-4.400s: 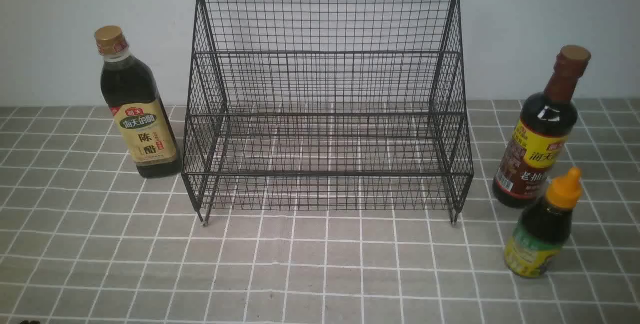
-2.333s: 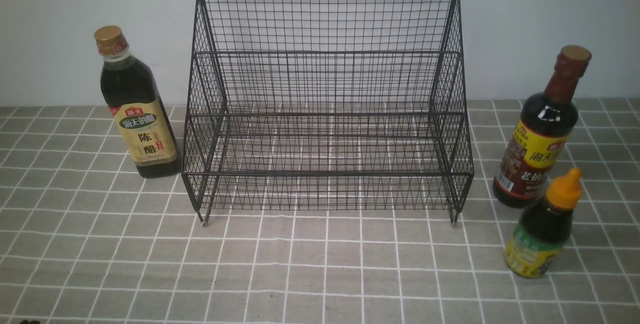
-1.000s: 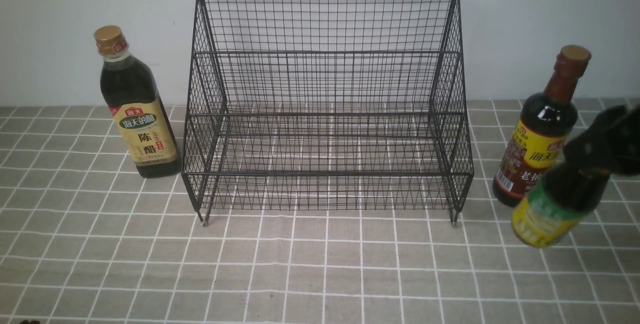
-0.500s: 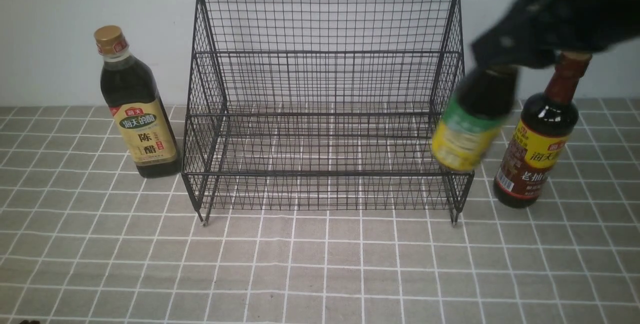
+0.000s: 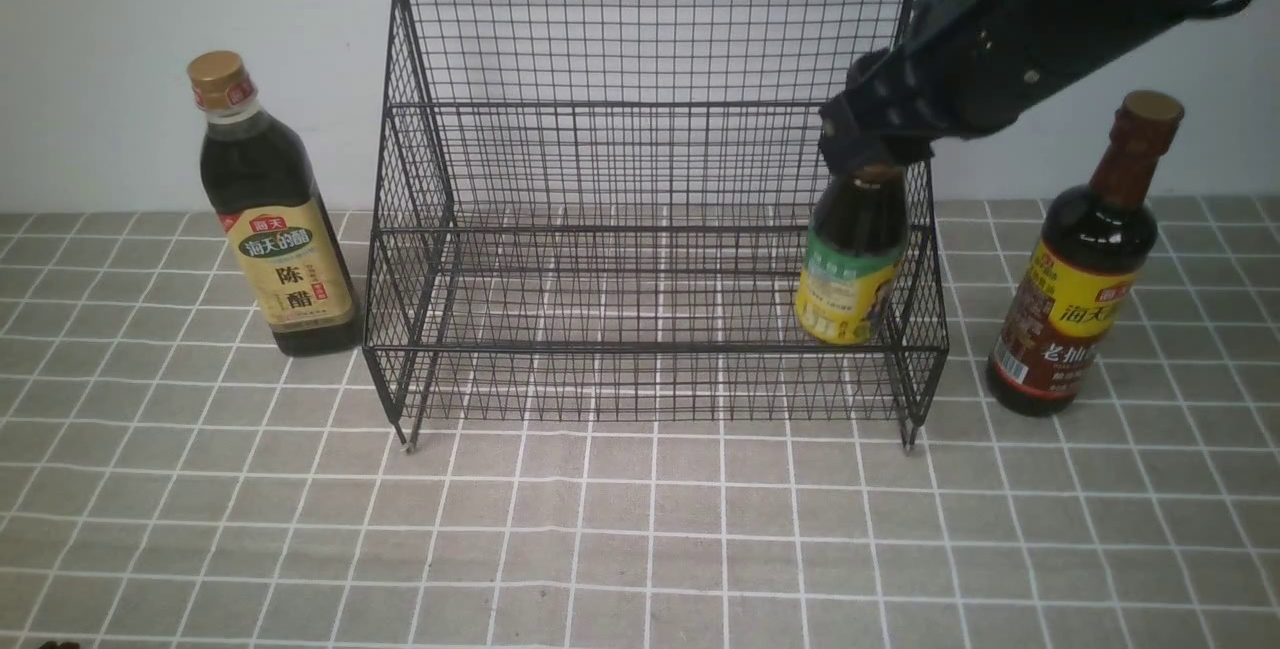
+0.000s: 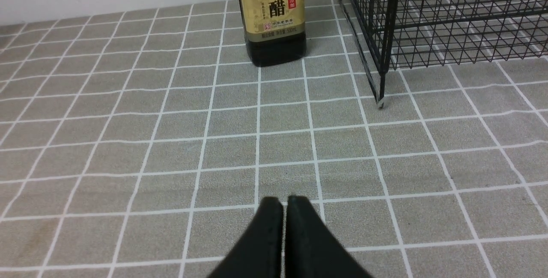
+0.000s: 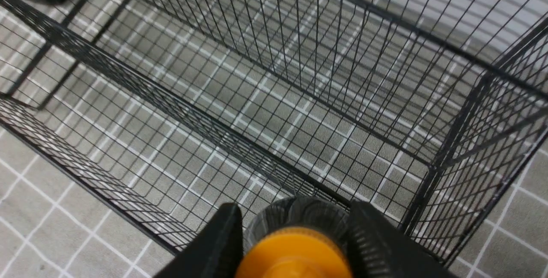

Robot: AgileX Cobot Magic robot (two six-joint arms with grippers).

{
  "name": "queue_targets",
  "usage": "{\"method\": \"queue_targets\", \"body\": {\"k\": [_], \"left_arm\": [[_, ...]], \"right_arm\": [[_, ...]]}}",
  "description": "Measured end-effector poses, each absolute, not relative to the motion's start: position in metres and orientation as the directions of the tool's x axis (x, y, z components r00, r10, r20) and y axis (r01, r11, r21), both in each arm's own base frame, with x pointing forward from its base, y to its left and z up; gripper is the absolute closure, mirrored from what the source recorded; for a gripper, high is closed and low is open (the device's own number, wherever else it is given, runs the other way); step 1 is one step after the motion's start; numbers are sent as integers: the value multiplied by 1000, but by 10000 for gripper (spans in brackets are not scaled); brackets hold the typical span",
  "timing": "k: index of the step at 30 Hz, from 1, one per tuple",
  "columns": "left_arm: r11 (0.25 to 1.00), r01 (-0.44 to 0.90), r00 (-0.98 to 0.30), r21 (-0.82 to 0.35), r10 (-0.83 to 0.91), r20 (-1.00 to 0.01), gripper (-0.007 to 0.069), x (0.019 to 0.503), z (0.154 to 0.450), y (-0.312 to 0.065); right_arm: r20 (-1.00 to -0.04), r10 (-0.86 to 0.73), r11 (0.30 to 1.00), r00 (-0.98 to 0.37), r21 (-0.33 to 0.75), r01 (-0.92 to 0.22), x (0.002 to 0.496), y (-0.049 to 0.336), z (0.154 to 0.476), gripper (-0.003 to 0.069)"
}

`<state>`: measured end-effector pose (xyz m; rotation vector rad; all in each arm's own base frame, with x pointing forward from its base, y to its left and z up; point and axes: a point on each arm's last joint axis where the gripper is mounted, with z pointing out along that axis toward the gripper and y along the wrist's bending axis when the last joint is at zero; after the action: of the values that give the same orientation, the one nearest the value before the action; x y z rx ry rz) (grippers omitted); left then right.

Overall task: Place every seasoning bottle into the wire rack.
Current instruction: Use the right arm to put the condiment bottle back on the shelf

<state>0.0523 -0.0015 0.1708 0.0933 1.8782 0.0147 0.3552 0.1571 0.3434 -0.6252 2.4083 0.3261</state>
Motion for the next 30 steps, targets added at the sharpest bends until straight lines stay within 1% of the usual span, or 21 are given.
{"method": "queue_targets", "body": {"k": [3, 10, 14, 15, 17, 21, 23, 25, 26, 27, 29, 30], "left_arm": [[997, 57, -302, 57, 72, -951, 632, 52, 171, -2], [997, 57, -302, 57, 72, -951, 632, 52, 171, -2], [997, 57, -302, 57, 72, -951, 632, 52, 171, -2], [997, 57, -302, 57, 72, -951, 632, 52, 171, -2], [997, 57, -302, 57, 72, -951, 632, 52, 171, -2], [997, 57, -302, 57, 72, -951, 632, 52, 171, -2], [997, 57, -302, 56, 71, -951, 632, 52, 171, -2], [997, 57, -302, 56, 71, -951, 632, 52, 171, -2], [997, 57, -302, 56, 71, -951, 632, 52, 171, -2], [997, 57, -302, 56, 71, -951, 632, 52, 171, -2], [997, 57, -302, 56, 71, -951, 632, 52, 171, -2], [997, 57, -302, 56, 71, -951, 632, 52, 171, -2]], "right_arm": [[-598, -365, 857, -714, 84, -508, 359, 159, 334, 363], [-501, -404, 854, -766, 92, -511, 365, 161, 310, 363], [-489, -407, 855, -772, 95, -510, 365, 162, 306, 361], [-486, -406, 855, -773, 96, -510, 365, 162, 306, 353], [-479, -407, 855, -778, 102, -509, 363, 161, 309, 300], [-486, -410, 852, -772, 98, -514, 357, 159, 323, 189], [-500, -408, 854, -764, 87, -513, 352, 156, 335, 153], [-519, -400, 869, -755, 48, -493, 344, 149, 358, 139], [-523, -394, 871, -755, 50, -489, 344, 148, 359, 138], [-534, -390, 882, -751, 20, -472, 340, 143, 371, 136], [-582, -357, 913, -730, -50, -406, 328, 129, 400, 134], [-599, -350, 922, -720, -84, -379, 325, 124, 409, 134]]}}
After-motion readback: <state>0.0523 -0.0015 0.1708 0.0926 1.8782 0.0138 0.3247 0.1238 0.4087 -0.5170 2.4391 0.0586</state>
